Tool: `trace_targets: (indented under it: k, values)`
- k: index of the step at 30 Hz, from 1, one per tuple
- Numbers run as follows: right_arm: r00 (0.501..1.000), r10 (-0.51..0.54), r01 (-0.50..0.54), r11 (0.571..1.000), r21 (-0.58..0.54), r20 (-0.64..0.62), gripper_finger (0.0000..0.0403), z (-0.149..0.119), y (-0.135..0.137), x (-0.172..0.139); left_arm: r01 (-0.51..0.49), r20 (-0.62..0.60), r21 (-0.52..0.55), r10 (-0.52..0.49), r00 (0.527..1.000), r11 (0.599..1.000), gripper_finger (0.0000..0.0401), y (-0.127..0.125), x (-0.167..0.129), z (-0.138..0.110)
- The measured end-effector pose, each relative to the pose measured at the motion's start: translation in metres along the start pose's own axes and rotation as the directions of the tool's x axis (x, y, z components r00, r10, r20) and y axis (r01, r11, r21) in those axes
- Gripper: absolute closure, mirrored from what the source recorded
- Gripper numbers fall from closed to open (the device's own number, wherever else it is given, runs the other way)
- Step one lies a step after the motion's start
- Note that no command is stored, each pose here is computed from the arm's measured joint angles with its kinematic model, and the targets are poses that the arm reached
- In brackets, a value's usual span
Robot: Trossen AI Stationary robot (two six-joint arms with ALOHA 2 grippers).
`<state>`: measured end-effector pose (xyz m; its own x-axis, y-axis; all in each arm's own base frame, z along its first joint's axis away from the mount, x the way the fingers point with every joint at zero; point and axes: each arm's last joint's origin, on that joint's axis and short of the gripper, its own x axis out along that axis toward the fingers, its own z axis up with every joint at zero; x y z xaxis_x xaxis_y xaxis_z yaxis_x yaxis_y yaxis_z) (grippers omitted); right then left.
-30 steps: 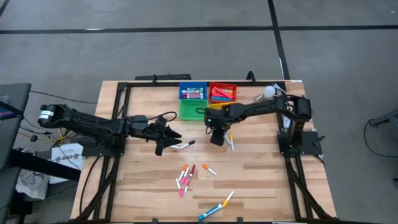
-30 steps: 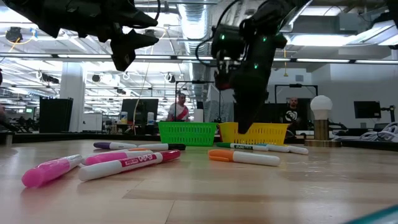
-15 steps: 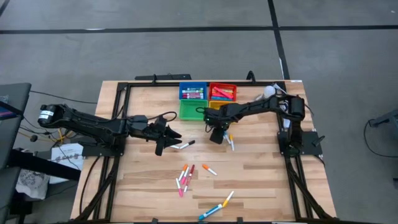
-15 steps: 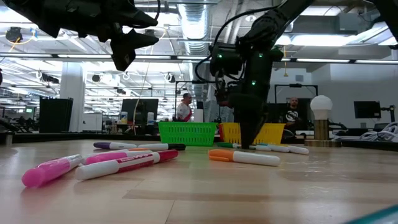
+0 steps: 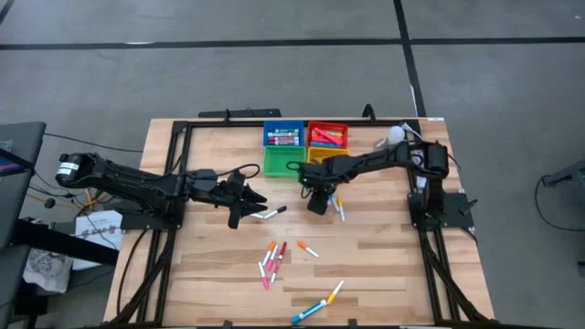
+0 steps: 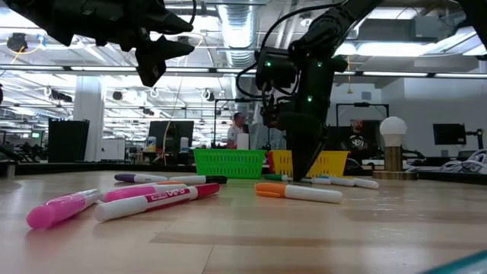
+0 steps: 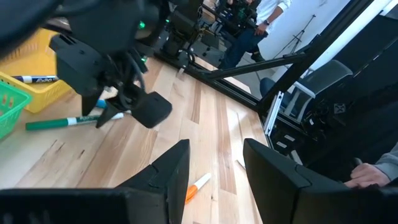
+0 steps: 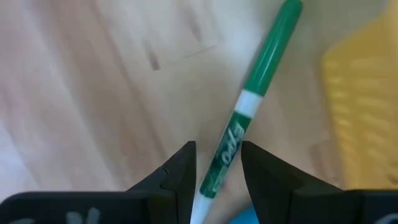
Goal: Pick & Place Markers
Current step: Put the dark green highlighter in the yellow bin
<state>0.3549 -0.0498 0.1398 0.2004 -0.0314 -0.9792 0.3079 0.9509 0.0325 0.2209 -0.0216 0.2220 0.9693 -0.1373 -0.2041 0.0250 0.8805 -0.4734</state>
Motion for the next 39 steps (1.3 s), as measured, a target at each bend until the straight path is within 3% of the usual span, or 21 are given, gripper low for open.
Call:
trace_targets:
  k: [13, 18, 39]
  values:
    - [1.000, 0.024, -0.024, 0.994, -0.109, -0.009, 0.0285, -0.009, 0.038, -0.001, 0.000, 0.000, 0.000, 0.000, 1.000, 1.000, 0.0251, 0.000, 0.000, 0.000]
    - [1.000, -0.015, 0.015, 0.993, -0.114, 0.004, 0.0285, -0.011, 0.045, -0.001, 0.000, 0.000, 0.000, 0.000, 1.000, 1.000, 0.0251, 0.000, 0.000, 0.000]
    - [0.997, -0.053, 0.053, 0.999, 0.001, 0.057, 0.0285, 0.005, 0.022, -0.007, 0.000, 0.000, 0.000, 0.000, 1.000, 1.000, 0.0251, 0.000, 0.000, 0.000]
